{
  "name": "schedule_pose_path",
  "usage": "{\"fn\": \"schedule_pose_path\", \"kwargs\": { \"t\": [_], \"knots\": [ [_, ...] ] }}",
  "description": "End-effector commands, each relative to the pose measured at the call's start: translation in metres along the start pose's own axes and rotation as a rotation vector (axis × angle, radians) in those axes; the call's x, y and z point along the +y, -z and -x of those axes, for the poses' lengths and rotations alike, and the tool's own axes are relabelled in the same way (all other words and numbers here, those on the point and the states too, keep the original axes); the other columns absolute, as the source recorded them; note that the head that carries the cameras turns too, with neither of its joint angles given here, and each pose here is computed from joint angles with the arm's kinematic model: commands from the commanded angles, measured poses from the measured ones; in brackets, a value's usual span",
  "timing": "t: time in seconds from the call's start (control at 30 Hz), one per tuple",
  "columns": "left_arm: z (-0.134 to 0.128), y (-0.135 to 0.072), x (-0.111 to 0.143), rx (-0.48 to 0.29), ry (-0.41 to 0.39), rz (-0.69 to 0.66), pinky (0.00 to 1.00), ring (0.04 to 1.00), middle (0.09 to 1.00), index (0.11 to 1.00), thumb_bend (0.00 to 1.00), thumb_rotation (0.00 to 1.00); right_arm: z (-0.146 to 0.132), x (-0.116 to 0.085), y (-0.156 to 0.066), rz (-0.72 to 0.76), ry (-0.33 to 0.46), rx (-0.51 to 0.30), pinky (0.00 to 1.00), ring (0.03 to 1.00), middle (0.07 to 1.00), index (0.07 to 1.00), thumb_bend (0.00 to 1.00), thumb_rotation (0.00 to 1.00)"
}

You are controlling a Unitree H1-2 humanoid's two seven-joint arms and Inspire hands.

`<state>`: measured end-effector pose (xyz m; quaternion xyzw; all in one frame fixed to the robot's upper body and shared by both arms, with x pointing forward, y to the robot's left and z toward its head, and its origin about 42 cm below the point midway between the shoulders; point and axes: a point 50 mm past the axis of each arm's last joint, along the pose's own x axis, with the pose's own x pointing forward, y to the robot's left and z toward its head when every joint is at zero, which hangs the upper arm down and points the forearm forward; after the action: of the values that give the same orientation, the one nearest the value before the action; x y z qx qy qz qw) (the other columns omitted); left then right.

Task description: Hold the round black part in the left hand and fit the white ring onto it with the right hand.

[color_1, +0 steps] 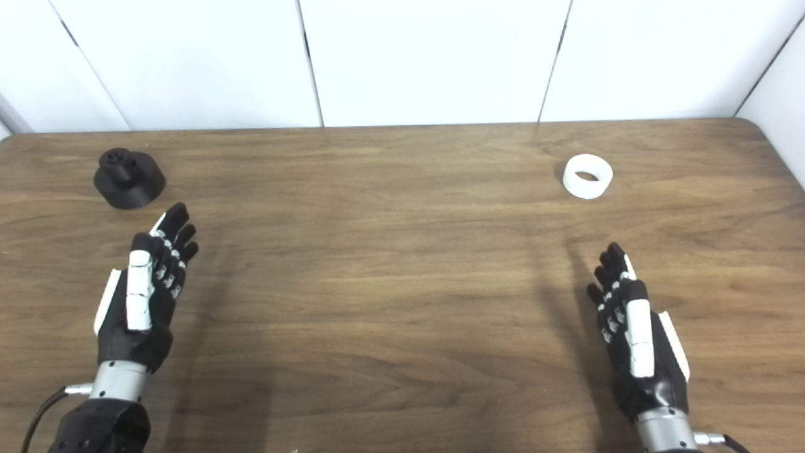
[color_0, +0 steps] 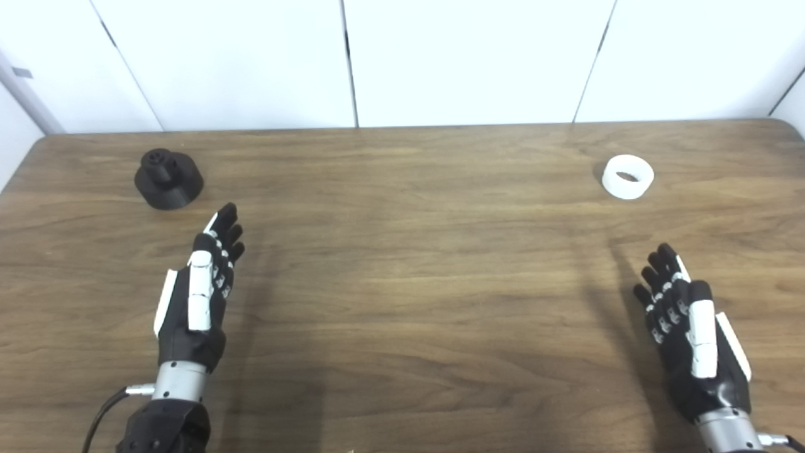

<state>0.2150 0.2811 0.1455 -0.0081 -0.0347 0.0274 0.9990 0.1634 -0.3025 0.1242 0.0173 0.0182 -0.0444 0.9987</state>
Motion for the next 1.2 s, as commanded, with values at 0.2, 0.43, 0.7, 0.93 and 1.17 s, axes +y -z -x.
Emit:
{"fn": "schedule_pose_path", "kwargs": {
  "t": [0.2, 0.43, 0.7, 0.93, 1.17],
  "knots": [
    [0.022, 0.003, 0.001, 0.008, -0.013, -0.018, 0.96, 0.963, 0.970, 0.935, 0.53, 0.99, -0.002, -0.005, -0.008, 0.004, -0.004, -0.060, 1.00, 1.000, 1.000, 0.994, 0.58, 1.00],
    [0.022, 0.005, 0.002, 0.011, -0.011, -0.017, 0.95, 0.955, 0.968, 0.937, 0.56, 0.97, -0.002, -0.005, -0.008, 0.012, -0.005, -0.063, 1.00, 1.000, 1.000, 0.998, 0.59, 1.00],
    [0.023, 0.006, -0.006, 0.016, -0.010, -0.008, 0.95, 0.951, 0.964, 0.934, 0.55, 0.95, -0.001, -0.013, -0.006, 0.022, -0.001, -0.054, 1.00, 1.000, 1.000, 0.998, 0.60, 1.00],
    [0.025, 0.011, -0.021, 0.023, -0.003, -0.014, 0.95, 0.952, 0.962, 0.939, 0.52, 0.96, -0.001, -0.027, -0.002, 0.021, -0.021, -0.050, 1.00, 1.000, 1.000, 1.000, 0.61, 1.00],
    [0.028, 0.019, -0.033, 0.031, 0.004, -0.005, 0.97, 0.965, 0.973, 0.952, 0.54, 0.92, -0.003, -0.038, 0.006, 0.027, -0.050, -0.068, 1.00, 1.000, 1.000, 1.000, 0.65, 1.00]
  ]
}}
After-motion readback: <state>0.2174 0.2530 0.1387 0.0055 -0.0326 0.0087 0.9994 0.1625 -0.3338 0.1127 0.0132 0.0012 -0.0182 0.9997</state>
